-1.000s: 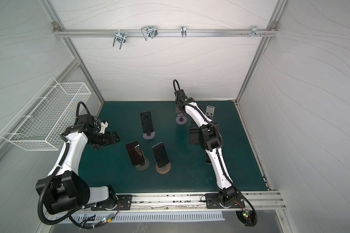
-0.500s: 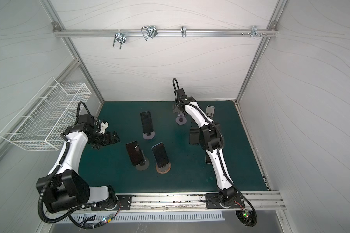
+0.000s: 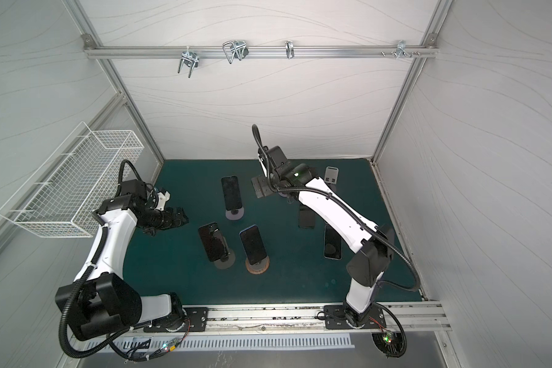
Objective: Remove the phone from the phone stand
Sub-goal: Remove the phone from the phone stand, then place the phone at the center of the table, then pick up the phone stand from the bottom-center of the table.
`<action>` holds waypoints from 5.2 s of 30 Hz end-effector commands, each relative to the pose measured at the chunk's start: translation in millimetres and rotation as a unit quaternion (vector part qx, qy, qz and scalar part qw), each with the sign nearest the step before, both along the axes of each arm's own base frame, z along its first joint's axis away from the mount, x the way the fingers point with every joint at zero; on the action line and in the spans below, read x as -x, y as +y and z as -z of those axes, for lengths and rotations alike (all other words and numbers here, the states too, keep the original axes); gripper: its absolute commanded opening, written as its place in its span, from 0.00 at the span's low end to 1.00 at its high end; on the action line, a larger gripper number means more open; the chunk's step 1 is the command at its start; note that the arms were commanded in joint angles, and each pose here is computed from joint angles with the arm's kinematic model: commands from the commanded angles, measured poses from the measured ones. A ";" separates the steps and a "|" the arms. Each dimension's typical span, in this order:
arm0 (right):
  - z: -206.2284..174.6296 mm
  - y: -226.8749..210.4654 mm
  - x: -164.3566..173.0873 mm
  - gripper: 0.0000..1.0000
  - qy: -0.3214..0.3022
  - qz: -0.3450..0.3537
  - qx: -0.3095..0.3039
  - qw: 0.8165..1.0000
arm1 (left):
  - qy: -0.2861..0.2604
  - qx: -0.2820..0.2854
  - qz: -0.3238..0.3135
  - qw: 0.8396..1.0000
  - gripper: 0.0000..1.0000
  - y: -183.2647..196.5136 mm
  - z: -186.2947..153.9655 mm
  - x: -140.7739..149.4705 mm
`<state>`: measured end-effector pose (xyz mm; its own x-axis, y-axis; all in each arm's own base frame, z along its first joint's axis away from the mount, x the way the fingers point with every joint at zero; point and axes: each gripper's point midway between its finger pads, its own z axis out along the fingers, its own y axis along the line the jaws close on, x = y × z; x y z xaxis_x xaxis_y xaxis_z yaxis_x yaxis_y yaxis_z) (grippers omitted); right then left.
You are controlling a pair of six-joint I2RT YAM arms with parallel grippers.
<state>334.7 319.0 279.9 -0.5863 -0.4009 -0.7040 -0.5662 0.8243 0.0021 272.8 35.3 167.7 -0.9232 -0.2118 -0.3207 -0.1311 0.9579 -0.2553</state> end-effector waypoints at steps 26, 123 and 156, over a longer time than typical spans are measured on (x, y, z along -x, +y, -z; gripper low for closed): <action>84.9 30.1 154.9 0.99 0.093 -0.100 0.010 0.991 | -0.034 -0.022 0.006 0.999 0.99 2.3 -20.3 4.6; 276.7 -154.3 107.7 0.70 0.337 0.275 0.113 0.893 | -0.038 -0.009 0.017 0.999 0.99 -4.0 -17.3 5.9; 98.4 -53.3 163.5 0.95 0.155 -0.001 0.027 0.988 | -0.043 -0.023 0.009 0.999 0.99 1.1 -22.0 4.3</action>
